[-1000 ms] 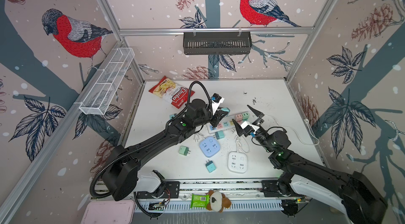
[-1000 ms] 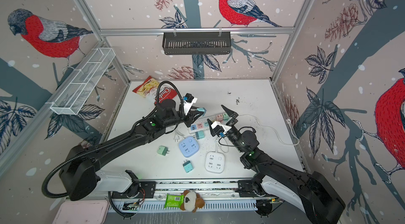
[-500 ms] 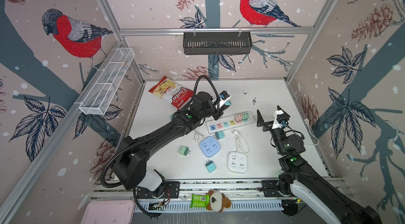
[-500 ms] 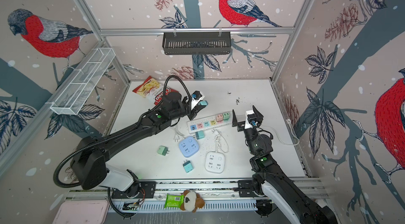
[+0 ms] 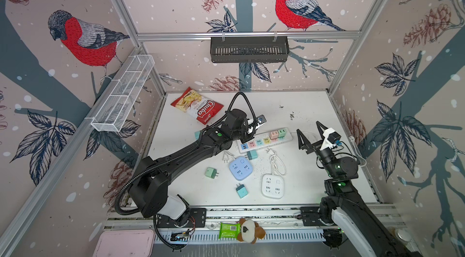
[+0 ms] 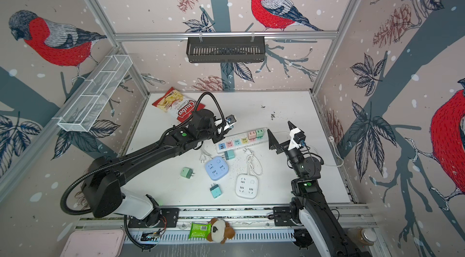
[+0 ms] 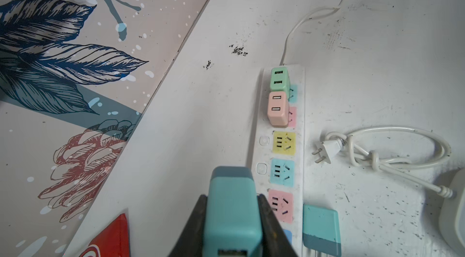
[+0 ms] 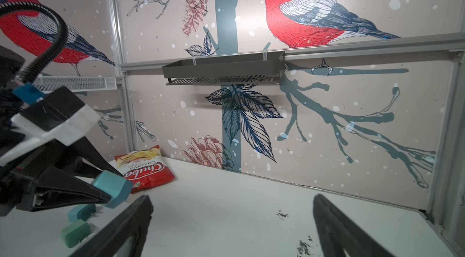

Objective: Insert the plug
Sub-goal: 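Carry the teal charger above the strip with the left gripper while the right arm retracts, then lower the teal charger into the yellow socket beside the pink charger with the left gripper, then open the left gripper and lift it away while the right arm swings toward the table, then reach the right gripper down to the second teal charger near the strip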

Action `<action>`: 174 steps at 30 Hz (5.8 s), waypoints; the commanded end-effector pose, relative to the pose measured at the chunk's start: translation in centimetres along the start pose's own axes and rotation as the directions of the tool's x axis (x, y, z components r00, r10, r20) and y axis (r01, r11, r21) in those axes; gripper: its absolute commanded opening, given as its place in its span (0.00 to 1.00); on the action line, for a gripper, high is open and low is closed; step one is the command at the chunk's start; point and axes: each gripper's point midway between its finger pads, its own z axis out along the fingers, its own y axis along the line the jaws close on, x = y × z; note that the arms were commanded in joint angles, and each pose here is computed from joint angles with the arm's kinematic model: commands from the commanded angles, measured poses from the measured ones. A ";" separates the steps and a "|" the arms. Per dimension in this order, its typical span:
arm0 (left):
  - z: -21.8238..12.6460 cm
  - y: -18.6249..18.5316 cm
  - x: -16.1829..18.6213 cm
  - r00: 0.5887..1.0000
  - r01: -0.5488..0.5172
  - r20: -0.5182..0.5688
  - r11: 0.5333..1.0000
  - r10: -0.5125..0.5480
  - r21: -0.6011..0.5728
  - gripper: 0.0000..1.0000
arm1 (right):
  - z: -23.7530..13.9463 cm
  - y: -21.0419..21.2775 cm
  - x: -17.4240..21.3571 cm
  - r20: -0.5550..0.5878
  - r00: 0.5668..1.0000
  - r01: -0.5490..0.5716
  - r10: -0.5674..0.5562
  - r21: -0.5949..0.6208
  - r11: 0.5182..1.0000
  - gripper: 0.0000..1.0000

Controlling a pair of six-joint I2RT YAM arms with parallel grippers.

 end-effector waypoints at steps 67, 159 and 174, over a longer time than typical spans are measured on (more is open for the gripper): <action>13.0 -6.5 5.9 0.871 0.118 -0.490 0.948 0.044 0.295 0.00 | -1.1 1.8 -2.0 0.030 0.996 -0.076 0.079 -0.097 0.992 1.00; -13.2 9.1 20.1 0.653 0.700 0.425 0.284 -0.627 -0.655 0.97 | 4.8 12.3 6.3 -0.452 0.850 -0.208 0.270 0.182 0.961 0.76; -14.0 8.9 20.3 0.635 0.728 0.460 0.282 -0.621 -0.625 0.97 | 4.8 17.4 13.6 -0.631 0.747 -0.196 0.210 0.092 0.976 0.53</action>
